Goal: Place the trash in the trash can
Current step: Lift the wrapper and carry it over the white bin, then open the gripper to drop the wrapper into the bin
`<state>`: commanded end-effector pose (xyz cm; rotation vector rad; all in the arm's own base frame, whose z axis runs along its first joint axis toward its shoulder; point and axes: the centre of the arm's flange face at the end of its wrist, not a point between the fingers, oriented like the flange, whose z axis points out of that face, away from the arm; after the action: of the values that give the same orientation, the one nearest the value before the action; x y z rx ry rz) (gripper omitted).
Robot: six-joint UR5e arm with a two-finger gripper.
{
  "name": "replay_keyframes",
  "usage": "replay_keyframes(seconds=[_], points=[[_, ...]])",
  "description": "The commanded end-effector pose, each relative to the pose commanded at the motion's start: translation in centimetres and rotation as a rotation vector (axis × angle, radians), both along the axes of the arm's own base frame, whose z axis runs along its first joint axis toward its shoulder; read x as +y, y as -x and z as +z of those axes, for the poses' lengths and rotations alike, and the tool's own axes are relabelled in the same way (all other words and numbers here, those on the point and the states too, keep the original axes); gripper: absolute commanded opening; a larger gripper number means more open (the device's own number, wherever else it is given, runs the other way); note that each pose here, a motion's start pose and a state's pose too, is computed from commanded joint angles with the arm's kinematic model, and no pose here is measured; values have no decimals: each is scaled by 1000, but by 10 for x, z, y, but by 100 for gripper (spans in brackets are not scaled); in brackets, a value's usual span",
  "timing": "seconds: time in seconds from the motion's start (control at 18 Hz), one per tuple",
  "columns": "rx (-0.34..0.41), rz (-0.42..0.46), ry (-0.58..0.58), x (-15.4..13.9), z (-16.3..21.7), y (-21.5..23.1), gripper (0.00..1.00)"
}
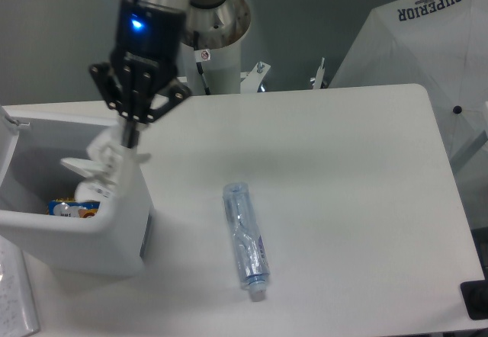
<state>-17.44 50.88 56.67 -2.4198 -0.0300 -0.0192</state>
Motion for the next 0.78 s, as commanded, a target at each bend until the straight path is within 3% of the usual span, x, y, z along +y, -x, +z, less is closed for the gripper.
replay_keyframes(seconds=[0.11,0.22,0.28,0.33,0.39,0.44,0.5,0.78], points=[[-6,-23,7,0,-6,-15,6],[-12,-40,14,4,-10,-25,20],[-18,-42,18,6,-12,-26,35],[-21,-47,21,8,-14,-28,40],[-27,-54,29,12,-19,-30,59],[-27,-60,33,14,-21,-31,93],[-28,-59,31,15,-21,-30,100],[-28,-39,23,24,-24,-14,100]])
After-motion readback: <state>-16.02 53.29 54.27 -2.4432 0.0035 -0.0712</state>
